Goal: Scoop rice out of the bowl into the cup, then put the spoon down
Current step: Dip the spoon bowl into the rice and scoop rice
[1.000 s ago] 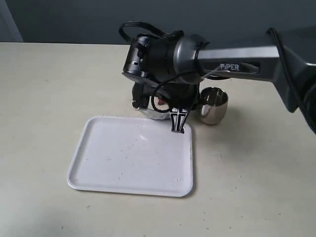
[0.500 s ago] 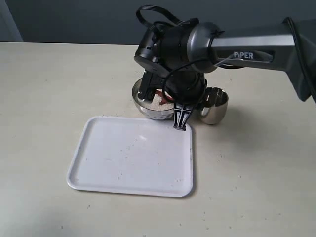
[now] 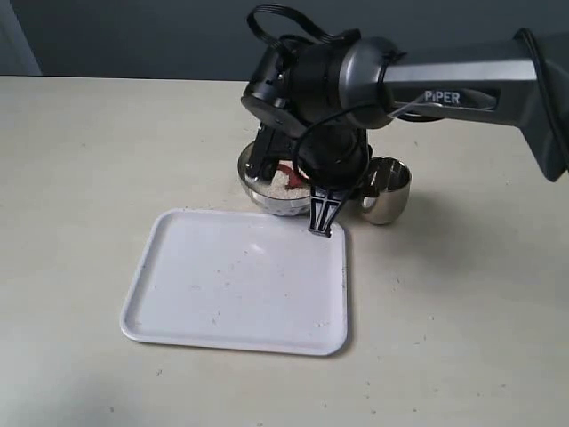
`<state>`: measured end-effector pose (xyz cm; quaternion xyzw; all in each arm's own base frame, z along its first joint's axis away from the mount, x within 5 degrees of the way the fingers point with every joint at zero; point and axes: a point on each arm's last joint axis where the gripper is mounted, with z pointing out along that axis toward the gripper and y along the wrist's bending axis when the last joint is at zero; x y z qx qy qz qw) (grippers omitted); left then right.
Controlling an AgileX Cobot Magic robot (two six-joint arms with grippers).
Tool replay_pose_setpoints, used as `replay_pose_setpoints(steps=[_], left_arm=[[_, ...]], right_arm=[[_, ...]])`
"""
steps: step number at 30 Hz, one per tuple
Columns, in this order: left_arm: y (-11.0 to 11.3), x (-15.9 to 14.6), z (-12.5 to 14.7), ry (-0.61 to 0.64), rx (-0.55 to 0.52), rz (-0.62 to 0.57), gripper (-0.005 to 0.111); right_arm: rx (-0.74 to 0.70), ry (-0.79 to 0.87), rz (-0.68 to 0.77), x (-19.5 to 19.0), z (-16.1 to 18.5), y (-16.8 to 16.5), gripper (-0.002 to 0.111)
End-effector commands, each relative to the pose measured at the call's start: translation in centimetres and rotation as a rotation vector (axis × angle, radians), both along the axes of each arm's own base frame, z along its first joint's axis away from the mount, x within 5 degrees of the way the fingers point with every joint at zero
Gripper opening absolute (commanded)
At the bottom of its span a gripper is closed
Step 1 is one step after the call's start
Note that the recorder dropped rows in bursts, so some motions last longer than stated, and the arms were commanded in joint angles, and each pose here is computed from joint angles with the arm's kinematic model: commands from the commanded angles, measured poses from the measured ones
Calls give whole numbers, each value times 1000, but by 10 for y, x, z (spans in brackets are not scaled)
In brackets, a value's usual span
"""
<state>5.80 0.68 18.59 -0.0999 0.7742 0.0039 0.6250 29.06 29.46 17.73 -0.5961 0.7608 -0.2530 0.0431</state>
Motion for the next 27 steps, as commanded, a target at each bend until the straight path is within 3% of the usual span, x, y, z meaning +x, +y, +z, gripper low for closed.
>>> replay_pose_setpoints(steps=[1,27], left_arm=[[0,0,2,-10,-4,-3,1],[0,0,2,-10,-4,-3,1]], right_arm=[[36,-15,-12,-1,15,-3,-1],[130,71,-74,-11,18,1,-1]])
